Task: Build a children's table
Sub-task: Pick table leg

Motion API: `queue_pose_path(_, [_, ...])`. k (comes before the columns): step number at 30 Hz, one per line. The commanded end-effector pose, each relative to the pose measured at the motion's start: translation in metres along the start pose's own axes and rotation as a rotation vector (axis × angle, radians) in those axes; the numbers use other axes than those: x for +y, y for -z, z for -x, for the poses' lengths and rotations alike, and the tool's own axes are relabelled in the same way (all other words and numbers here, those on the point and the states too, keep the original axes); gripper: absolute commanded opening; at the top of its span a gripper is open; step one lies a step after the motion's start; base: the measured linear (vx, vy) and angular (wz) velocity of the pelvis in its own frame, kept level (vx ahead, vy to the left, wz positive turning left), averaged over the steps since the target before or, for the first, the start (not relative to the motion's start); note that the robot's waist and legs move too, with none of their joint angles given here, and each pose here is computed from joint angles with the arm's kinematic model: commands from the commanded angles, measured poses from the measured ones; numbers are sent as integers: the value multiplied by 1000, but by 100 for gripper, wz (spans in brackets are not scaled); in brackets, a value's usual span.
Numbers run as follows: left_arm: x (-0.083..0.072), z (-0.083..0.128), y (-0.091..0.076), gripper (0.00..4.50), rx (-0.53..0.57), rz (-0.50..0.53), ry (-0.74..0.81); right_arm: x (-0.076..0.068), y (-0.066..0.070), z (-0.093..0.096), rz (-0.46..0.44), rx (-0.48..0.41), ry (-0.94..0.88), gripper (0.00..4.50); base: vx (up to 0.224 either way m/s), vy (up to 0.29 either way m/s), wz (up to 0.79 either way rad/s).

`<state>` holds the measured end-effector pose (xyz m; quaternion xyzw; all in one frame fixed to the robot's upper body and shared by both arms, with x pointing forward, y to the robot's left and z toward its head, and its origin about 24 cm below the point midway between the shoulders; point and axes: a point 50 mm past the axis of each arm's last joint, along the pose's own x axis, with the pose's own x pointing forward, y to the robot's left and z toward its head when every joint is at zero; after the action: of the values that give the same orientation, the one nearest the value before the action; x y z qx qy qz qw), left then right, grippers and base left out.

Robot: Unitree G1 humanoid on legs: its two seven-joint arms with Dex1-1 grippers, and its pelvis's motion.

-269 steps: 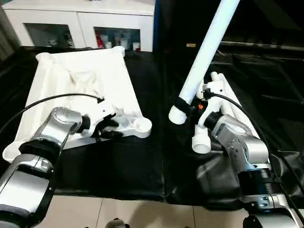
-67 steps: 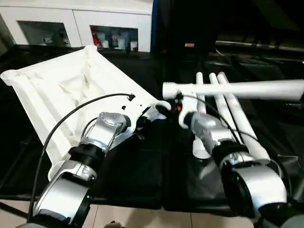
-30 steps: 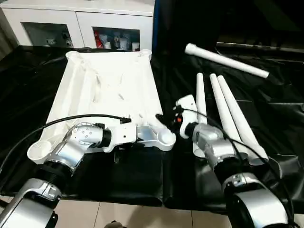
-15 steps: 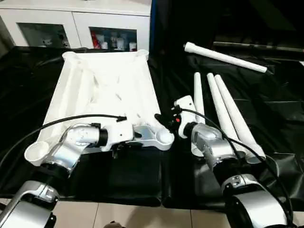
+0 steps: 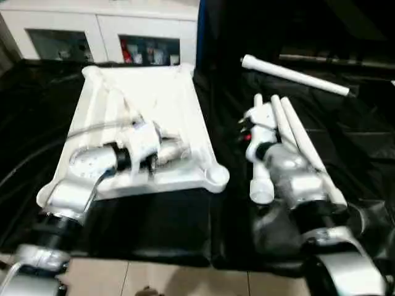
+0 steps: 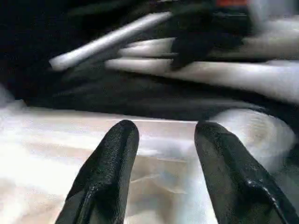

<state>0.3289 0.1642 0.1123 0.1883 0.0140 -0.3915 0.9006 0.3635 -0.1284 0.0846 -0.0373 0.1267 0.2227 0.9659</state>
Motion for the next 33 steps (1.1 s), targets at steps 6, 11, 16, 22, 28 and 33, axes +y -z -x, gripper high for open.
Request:
queue_pose_path(6, [-5,-6,-6,244,-23,154,-144,-13,11,5,-71,196,133,307,0,0,0])
queue_pose_path(11, [-28,-8,-17,244,-18,75,48,-29,4,3,-76,269,291,360,0,0,0])
queue_pose_path(16, [-44,-1,-25,244,29,-15,241,-34,3,1,-151,357,283,397,0,0,0])
queue_pose_path(22, [-53,3,-32,244,49,-29,350,-23,25,0,-297,504,174,405,0,0,0])
queue_pose_path(28, [-58,7,-38,244,60,-31,406,-21,32,2,-380,569,151,377,0,0,0])
queue_pose_path(33, [-58,9,-41,244,68,-31,422,-22,35,3,-408,602,141,340,0,0,0])
